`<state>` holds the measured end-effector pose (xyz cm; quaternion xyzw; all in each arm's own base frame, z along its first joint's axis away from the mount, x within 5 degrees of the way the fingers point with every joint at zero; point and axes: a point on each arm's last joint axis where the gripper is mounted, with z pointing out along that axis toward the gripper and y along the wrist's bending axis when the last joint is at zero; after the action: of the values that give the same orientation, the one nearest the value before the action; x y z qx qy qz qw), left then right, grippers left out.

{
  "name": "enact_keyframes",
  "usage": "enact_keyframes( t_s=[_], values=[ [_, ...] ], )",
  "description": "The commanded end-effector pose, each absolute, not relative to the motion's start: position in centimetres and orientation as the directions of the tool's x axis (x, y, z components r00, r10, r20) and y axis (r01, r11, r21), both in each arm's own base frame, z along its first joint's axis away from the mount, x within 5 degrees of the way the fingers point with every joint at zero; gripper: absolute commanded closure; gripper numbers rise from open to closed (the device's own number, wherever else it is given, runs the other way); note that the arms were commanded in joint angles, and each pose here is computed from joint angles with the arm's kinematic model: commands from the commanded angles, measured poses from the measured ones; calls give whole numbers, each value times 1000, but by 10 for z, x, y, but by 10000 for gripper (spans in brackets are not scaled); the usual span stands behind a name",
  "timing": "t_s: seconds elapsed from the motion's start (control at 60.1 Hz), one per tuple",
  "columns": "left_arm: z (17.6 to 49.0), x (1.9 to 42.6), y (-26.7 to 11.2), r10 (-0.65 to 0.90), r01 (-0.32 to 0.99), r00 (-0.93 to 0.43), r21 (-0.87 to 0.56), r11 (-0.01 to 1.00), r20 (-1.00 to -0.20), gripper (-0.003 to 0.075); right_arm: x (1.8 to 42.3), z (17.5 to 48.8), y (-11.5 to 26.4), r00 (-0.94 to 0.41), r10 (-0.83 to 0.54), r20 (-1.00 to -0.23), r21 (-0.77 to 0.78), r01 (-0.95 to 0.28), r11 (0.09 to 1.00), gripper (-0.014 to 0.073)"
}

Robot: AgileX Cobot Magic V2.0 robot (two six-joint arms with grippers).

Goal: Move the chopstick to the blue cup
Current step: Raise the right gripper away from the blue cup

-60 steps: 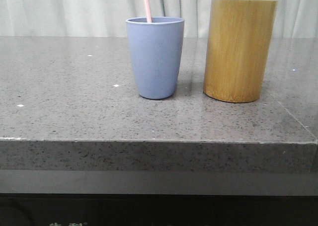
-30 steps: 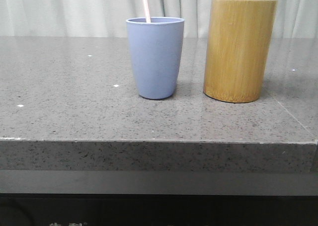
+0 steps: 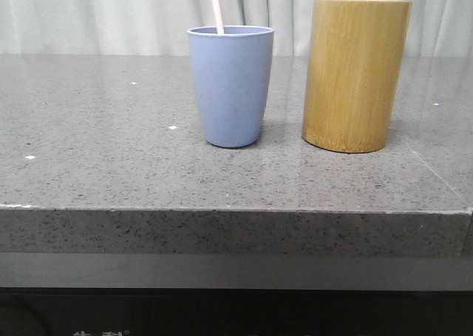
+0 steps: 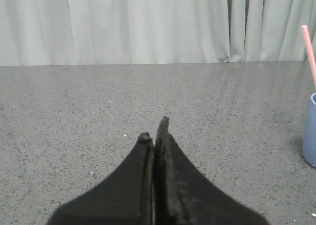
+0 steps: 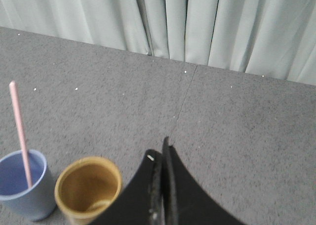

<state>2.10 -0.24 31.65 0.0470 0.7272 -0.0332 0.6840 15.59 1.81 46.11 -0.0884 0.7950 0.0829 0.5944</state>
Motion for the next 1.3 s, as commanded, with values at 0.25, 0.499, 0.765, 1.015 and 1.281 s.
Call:
enact_keyframes(
  t_s=[0.25, 0.499, 0.765, 1.015, 1.281],
  values=[
    [331, 20, -3, -3, 112, 33, 1, 994, -999, 739, 69, 374, 17, -98, 14, -995, 32, -177, 984, 673],
    [331, 20, -3, -3, 112, 33, 1, 994, -999, 739, 35, 319, 16, 9, 30, -1000, 28, -150, 988, 673],
    [331, 20, -3, -3, 112, 33, 1, 994, -999, 739, 30, 305, 17, 17, 35, -999, 32, -155, 987, 673],
    [331, 20, -3, -3, 112, 33, 1, 994, -999, 739, 30, 305, 17, 15, 35, -999, 32, -155, 987, 673],
    [331, 20, -3, -3, 112, 33, 1, 994, -999, 739, 30, 305, 17, 15, 35, -999, 32, -155, 987, 673]
  ],
)
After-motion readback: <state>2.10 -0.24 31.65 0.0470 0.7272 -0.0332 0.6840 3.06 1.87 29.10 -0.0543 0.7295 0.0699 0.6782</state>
